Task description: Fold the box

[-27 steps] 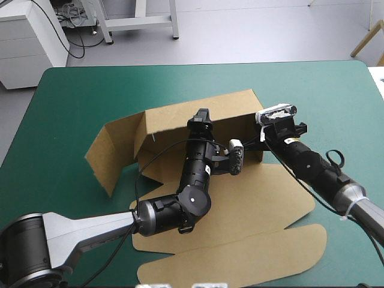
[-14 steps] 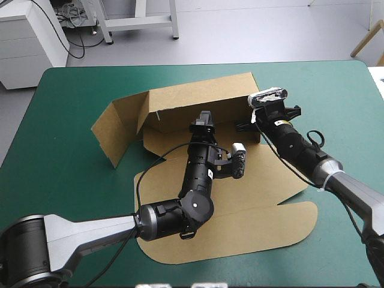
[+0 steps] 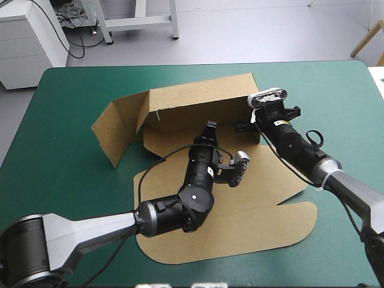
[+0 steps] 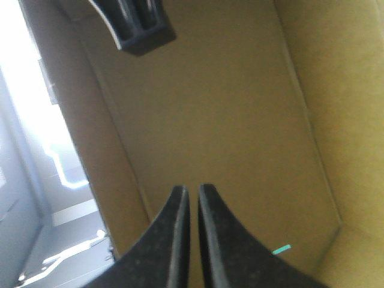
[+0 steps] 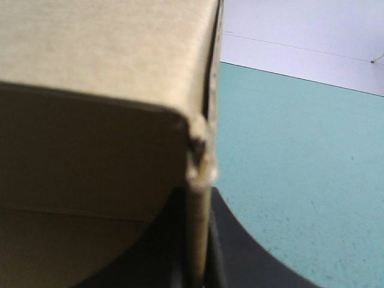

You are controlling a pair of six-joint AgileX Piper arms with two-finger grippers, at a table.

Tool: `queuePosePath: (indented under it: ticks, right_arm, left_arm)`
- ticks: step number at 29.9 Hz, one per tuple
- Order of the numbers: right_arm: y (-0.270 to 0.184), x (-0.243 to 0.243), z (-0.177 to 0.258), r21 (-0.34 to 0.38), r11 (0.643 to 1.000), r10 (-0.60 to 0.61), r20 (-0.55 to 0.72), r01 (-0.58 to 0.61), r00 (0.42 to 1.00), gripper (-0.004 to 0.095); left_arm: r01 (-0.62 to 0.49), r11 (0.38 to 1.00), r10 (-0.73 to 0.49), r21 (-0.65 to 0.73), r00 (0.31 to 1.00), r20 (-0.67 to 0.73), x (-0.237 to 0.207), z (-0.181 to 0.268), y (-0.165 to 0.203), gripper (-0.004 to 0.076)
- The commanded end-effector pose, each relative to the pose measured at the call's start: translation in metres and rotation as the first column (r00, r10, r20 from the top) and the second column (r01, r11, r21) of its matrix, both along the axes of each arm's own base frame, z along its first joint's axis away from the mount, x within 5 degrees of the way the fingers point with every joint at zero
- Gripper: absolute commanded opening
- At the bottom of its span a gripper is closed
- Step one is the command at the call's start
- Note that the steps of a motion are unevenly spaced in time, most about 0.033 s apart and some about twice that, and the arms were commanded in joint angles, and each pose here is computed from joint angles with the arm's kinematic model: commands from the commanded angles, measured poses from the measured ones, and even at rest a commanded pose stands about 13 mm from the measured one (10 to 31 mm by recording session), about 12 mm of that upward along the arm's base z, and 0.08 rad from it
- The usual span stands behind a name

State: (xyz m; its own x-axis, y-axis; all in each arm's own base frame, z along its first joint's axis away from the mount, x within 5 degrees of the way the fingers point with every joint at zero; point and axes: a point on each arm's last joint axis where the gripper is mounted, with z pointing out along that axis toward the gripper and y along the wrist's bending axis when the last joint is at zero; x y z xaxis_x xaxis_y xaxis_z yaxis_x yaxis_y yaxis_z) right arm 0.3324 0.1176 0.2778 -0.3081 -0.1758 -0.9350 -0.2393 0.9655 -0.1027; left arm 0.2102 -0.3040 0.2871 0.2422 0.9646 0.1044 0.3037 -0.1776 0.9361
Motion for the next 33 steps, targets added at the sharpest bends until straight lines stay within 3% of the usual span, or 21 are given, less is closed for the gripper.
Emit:
queuePosePath:
  ticks: [1, 6, 9, 12, 16, 22, 27, 33]
  right_arm:
    - [-0.004, 0.0, 0.03, 0.028, 0.999, -0.039, 0.109, 0.037, 0.993, -0.0014]
    - [-0.003, -0.001, 0.028, 0.029, 0.999, -0.027, 0.097, 0.024, 0.995, -0.0014]
    - [-0.003, -0.001, 0.028, 0.029, 0.999, -0.027, 0.097, 0.024, 0.995, -0.0014]
    - [-0.003, -0.001, 0.028, 0.029, 0.999, -0.027, 0.097, 0.024, 0.995, -0.0014]
    - [-0.003, -0.001, 0.028, 0.029, 0.999, -0.027, 0.097, 0.024, 0.995, -0.0014]
    - [-0.003, -0.001, 0.028, 0.029, 0.999, -0.027, 0.097, 0.024, 0.995, -0.0014]
    - [-0.003, -0.001, 0.029, 0.029, 0.999, -0.028, 0.098, 0.025, 0.995, -0.0014]
    - [-0.003, -0.001, 0.029, 0.029, 0.999, -0.028, 0.098, 0.025, 0.995, -0.0014]
  left_arm:
    - [-0.025, 0.998, 0.021, -0.064, 0.997, -0.068, 0.011, 0.046, 0.009, 0.0015]
    - [-0.169, 0.962, 0.07, -0.216, 0.912, -0.404, 0.04, 0.097, 0.034, 0.0015]
    - [-0.336, 0.875, 0.108, -0.348, 0.837, -0.536, 0.065, 0.133, 0.072, 0.0014]
    - [-0.509, 0.724, 0.161, -0.466, 0.781, -0.603, 0.09, 0.161, 0.12, 0.0014]
    - [-0.675, 0.465, 0.199, -0.572, 0.71, -0.676, 0.111, 0.181, 0.179, 0.0014]
    - [-0.841, 0.041, 0.254, -0.539, 0.531, -0.809, 0.129, 0.177, 0.271, 0.0006]
    - [-0.894, -0.128, 0.263, -0.429, 0.386, -0.884, 0.129, 0.154, 0.323, -0.001]
    - [-0.903, -0.311, 0.18, -0.296, 0.25, -0.951, 0.122, 0.113, 0.368, -0.001]
